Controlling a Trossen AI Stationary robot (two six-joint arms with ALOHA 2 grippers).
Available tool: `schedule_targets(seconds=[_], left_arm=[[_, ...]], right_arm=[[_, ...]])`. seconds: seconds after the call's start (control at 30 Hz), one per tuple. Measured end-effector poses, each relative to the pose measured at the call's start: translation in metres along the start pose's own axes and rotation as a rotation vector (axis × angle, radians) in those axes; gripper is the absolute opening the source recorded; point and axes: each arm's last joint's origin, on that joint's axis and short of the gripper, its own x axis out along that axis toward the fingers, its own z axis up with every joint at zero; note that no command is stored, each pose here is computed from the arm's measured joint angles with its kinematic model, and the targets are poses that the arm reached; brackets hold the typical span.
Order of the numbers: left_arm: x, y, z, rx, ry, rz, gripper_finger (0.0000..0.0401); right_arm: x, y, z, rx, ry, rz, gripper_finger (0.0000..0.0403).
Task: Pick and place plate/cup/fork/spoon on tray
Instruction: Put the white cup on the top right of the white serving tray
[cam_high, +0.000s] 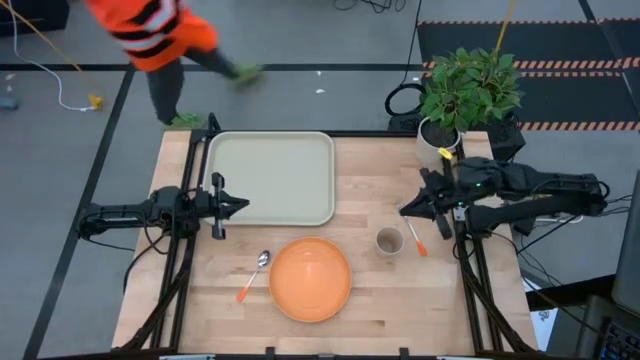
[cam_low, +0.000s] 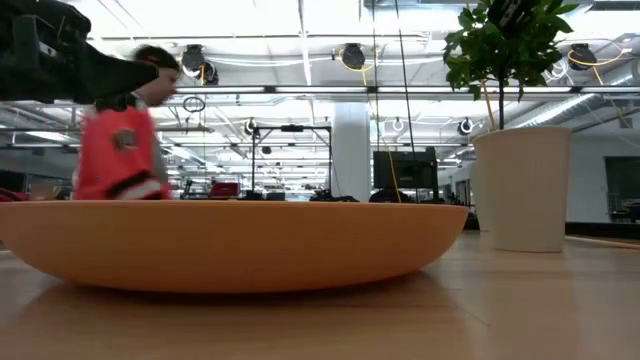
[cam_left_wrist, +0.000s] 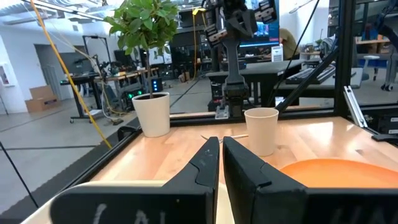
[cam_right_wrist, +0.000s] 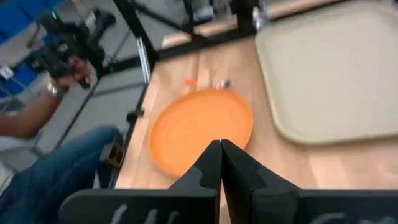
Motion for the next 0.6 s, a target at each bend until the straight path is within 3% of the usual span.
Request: schedule_targets(seconds=[0.27,0.6], left_arm=[[0.000,0.000,0.000,0.000,-0.001,0.000,0.0026],[0.000,0.000,0.000,-0.024,-0.001,0.001,0.0026]], right_arm=[[0.026,0.019,0.004,-0.005,0.262,-0.006,0.0000],[0.071,0.042,-0.029,-0.046,0.601,-0.117,0.0009]])
